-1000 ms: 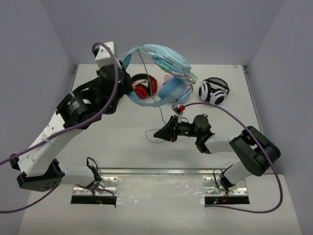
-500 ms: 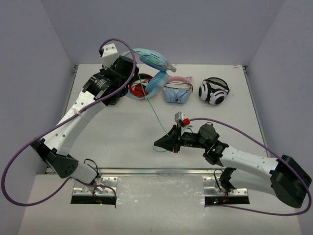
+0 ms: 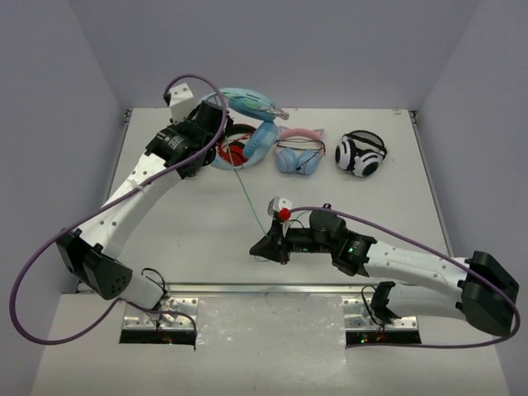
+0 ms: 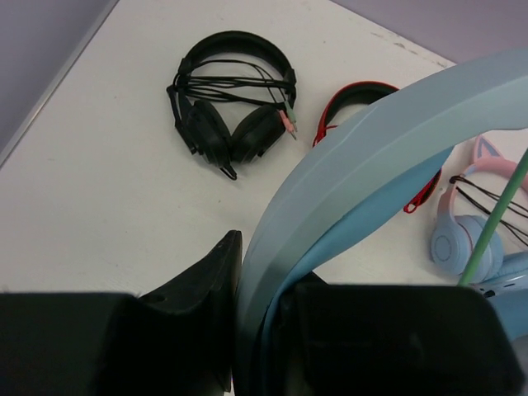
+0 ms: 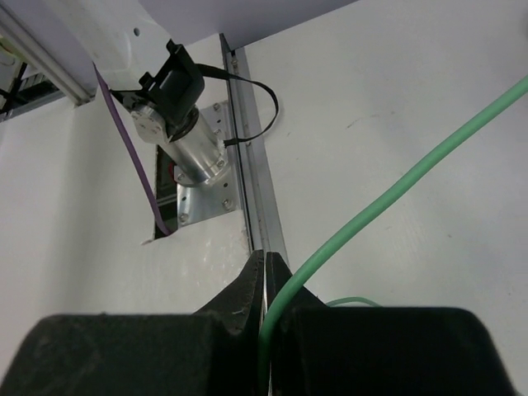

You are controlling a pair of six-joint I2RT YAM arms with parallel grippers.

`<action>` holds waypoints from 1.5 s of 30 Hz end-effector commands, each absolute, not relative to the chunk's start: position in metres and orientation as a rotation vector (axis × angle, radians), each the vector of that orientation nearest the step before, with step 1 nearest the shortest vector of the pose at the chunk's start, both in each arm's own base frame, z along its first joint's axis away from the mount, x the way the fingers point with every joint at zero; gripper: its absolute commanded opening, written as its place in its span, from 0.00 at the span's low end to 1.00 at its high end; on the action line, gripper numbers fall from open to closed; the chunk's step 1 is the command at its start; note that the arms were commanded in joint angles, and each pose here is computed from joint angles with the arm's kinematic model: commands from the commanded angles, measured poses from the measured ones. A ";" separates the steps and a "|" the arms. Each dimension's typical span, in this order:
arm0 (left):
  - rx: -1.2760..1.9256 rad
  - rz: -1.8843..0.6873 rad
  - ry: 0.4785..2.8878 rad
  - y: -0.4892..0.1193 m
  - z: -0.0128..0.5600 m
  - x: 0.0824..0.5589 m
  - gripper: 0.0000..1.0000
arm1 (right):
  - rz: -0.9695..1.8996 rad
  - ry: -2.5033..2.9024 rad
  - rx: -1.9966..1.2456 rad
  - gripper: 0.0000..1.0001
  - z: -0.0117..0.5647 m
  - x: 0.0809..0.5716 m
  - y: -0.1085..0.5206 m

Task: Wrap the headphones

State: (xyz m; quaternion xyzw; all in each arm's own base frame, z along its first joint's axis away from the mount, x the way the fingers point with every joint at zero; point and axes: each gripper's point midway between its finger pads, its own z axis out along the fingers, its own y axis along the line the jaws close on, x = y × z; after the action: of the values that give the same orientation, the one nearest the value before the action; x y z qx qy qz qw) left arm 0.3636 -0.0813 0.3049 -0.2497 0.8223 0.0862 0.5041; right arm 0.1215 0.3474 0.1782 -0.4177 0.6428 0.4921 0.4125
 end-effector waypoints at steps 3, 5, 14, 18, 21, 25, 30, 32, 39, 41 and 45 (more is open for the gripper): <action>-0.754 0.235 1.802 -0.057 0.307 0.378 0.00 | 1.250 1.547 -1.096 0.01 0.216 0.111 0.348; -0.726 0.246 1.840 -0.058 0.287 0.376 0.00 | 1.221 1.524 -1.084 0.01 0.230 0.116 0.348; -0.252 0.147 2.108 -0.098 0.233 0.366 0.00 | 0.608 1.576 -1.138 0.01 0.262 0.189 0.309; -0.067 0.074 2.154 -0.116 0.218 0.340 0.00 | 0.314 1.581 -1.050 0.02 0.290 0.239 0.275; 0.087 0.080 2.193 -0.128 0.203 0.318 0.00 | 0.159 1.564 -1.004 0.06 0.301 0.265 0.252; 0.257 0.097 2.229 -0.149 0.176 0.292 0.00 | 0.089 1.528 -0.942 0.01 0.318 0.288 0.237; 0.358 -0.009 2.240 -0.171 0.175 0.278 0.00 | -0.029 1.501 -0.913 0.01 0.324 0.310 0.227; 0.428 -0.083 2.219 -0.186 0.180 0.268 0.00 | -0.067 1.499 -0.881 0.01 0.329 0.321 0.219; 0.614 -0.344 2.137 -0.224 0.205 0.234 0.00 | 0.071 1.559 -0.896 0.06 0.315 0.343 0.211; 0.656 -0.411 2.102 -0.231 0.216 0.225 0.00 | 0.103 1.575 -0.923 0.06 0.305 0.344 0.216; 0.645 -0.448 2.051 -0.229 0.236 0.221 0.00 | 0.213 1.584 -0.966 0.01 0.287 0.335 0.226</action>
State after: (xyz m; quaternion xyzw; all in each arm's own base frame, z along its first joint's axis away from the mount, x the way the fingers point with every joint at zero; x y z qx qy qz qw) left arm 0.2463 -0.2162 0.2144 0.2092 0.8563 -0.1238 0.4556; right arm 0.3121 0.2346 0.2497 -0.4608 0.7007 0.0946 0.5364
